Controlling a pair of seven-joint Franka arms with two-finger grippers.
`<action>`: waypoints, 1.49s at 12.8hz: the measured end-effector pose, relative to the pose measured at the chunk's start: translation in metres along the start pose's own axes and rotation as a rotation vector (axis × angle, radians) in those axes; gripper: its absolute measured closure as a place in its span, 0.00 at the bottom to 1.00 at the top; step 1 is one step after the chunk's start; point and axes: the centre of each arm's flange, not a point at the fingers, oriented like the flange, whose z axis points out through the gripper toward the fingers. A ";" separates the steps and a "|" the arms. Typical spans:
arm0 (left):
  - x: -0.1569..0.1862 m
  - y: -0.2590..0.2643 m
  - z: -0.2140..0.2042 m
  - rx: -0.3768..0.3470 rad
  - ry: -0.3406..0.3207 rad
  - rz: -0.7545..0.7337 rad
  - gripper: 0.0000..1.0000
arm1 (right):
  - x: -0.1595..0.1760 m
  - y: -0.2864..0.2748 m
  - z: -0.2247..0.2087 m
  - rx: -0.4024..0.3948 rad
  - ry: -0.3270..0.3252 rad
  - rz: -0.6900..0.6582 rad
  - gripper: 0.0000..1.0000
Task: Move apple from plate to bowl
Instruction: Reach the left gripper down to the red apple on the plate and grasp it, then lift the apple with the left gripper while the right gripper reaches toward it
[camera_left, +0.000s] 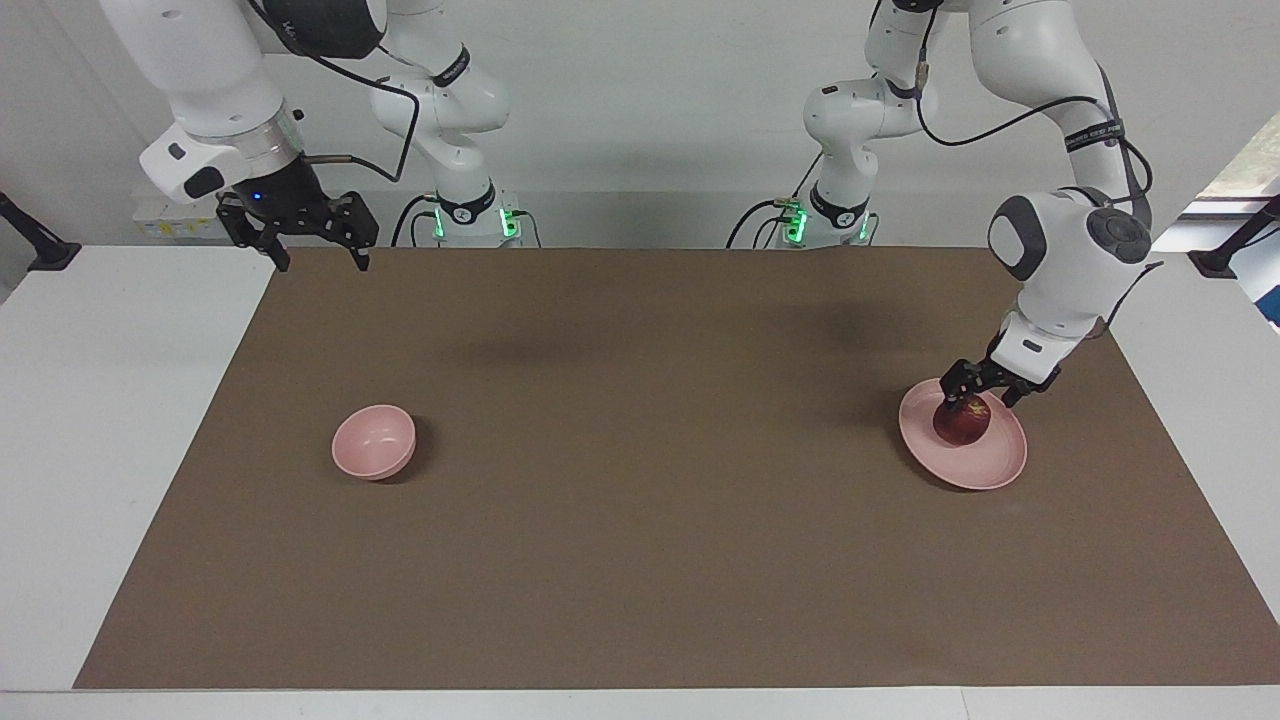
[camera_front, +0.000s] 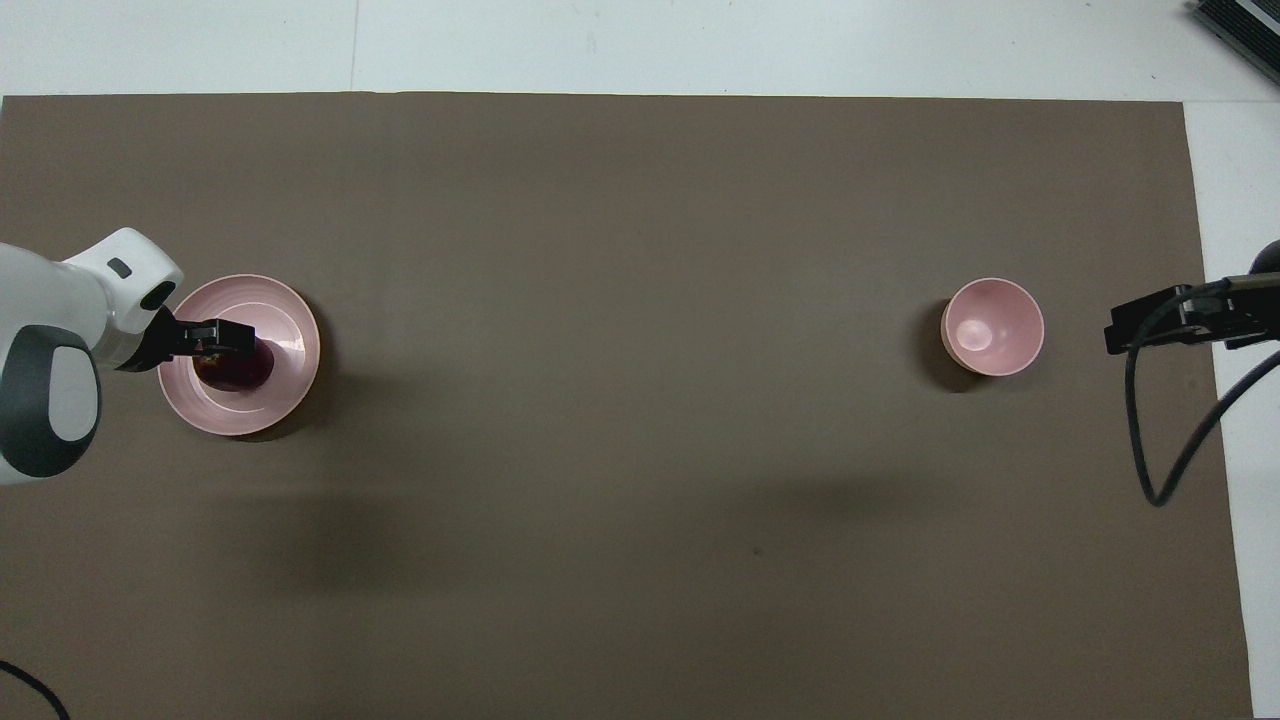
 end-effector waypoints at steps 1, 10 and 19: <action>0.001 -0.004 0.006 0.001 0.001 -0.006 0.00 | 0.000 0.000 0.000 0.000 0.000 0.000 0.00; 0.000 -0.011 0.041 -0.001 -0.007 -0.022 0.00 | 0.000 0.000 0.000 0.000 0.000 0.000 0.00; 0.012 -0.010 -0.001 0.000 -0.125 -0.161 0.16 | 0.000 0.004 0.000 0.000 0.000 0.007 0.00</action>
